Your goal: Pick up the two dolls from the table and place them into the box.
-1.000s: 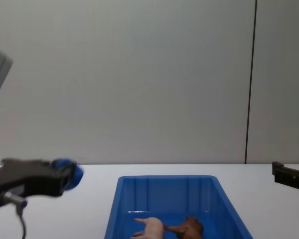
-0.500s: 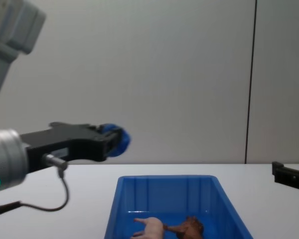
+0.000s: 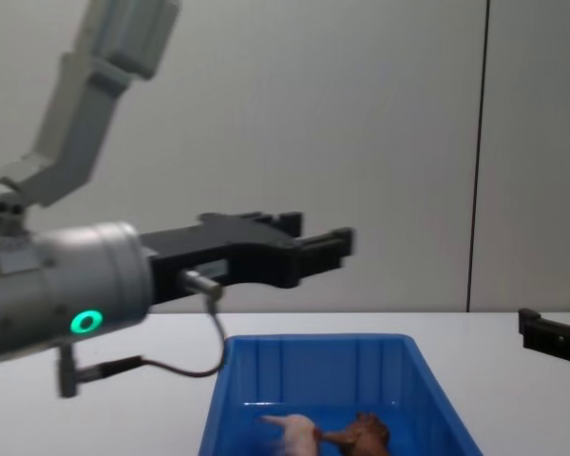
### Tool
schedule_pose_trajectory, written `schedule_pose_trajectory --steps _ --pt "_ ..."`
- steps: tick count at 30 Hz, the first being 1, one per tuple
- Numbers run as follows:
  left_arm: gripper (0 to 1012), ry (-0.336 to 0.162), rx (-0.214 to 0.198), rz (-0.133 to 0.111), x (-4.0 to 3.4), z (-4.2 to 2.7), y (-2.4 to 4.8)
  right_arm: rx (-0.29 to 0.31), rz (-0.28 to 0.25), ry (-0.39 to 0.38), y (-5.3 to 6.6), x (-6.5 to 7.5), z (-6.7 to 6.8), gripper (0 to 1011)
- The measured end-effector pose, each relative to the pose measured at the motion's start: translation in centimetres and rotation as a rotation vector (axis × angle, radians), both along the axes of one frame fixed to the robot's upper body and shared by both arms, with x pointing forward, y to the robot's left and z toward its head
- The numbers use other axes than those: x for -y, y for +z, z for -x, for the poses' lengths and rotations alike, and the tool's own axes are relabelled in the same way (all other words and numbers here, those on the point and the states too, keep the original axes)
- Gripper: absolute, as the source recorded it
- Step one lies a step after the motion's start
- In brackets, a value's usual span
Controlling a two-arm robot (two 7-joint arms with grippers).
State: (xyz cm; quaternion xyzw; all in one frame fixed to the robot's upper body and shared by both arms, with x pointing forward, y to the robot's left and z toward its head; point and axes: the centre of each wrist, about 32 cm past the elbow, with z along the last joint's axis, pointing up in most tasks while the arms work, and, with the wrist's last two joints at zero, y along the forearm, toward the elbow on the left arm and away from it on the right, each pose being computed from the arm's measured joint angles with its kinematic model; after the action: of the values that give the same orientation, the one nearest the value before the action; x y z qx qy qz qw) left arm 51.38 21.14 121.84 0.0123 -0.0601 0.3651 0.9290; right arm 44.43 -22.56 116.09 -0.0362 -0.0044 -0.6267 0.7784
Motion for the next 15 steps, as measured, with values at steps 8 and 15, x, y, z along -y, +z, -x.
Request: schedule_pose_trajectory --steps 8,15 --pt "838 -0.078 0.001 0.009 1.39 -1.27 0.17 0.0 0.0 0.0 0.0 0.0 0.0 1001" --pt "1001 -0.111 0.002 0.013 2.02 -1.79 0.27 0.0 0.0 0.0 0.0 0.0 0.0 1001"
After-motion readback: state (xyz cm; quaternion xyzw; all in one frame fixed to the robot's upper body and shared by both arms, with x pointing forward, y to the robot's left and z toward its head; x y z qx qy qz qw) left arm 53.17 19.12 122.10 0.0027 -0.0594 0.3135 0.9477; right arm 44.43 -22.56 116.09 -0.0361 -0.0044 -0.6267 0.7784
